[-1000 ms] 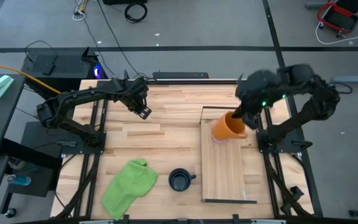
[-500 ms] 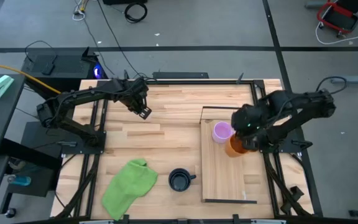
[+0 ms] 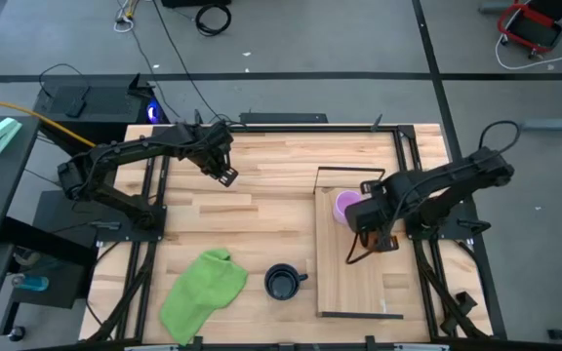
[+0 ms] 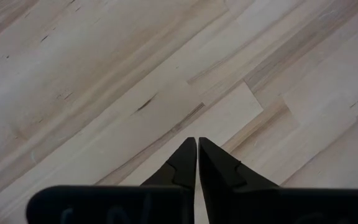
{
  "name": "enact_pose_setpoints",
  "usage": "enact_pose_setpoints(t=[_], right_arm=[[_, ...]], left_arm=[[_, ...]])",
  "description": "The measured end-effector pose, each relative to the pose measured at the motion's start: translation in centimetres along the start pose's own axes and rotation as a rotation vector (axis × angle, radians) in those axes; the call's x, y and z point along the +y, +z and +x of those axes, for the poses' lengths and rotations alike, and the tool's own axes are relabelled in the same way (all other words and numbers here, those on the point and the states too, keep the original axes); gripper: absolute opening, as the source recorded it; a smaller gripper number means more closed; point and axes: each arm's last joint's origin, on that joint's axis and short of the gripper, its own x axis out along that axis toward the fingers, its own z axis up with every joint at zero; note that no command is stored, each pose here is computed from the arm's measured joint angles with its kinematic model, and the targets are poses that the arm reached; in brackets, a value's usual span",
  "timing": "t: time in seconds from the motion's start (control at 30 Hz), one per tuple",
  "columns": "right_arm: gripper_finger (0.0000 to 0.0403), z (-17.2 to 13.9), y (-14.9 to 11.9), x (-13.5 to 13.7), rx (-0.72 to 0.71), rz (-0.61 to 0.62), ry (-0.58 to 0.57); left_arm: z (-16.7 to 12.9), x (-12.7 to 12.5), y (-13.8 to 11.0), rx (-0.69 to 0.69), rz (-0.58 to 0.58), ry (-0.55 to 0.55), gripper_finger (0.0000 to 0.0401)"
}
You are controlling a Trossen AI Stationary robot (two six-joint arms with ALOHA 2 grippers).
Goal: Stack small to large cups/mugs on shelf
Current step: Put the orange mug on the shelf
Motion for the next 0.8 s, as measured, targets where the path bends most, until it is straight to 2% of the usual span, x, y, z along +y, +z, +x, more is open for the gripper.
enact_pose_setpoints(t=[0.17,0.33,0.53,0.8], right_arm=[[0.0014,0.1,1.1,0.2,-0.098,-0.005,0.02],[0.0014,0.3,1.3,0.3,-0.095,-0.001,0.02],[0.0014,1.3,2.7,0.7,-0.102,0.006,0.025],[0.0013,2.6,2.4,0.7,-0.132,0.057,0.062]], left_arm=[[0.0,0.0,0.0,0.0,0.0,0.0,0.0021],[0.0,0.0,0.0,0.0,0.0,0.0,0.0014],[0.0,0.0,0.0,0.0,0.0,0.0,0.0021],[0.0,-0.6,-0.3,0.004,0.025,-0.006,0.0022]])
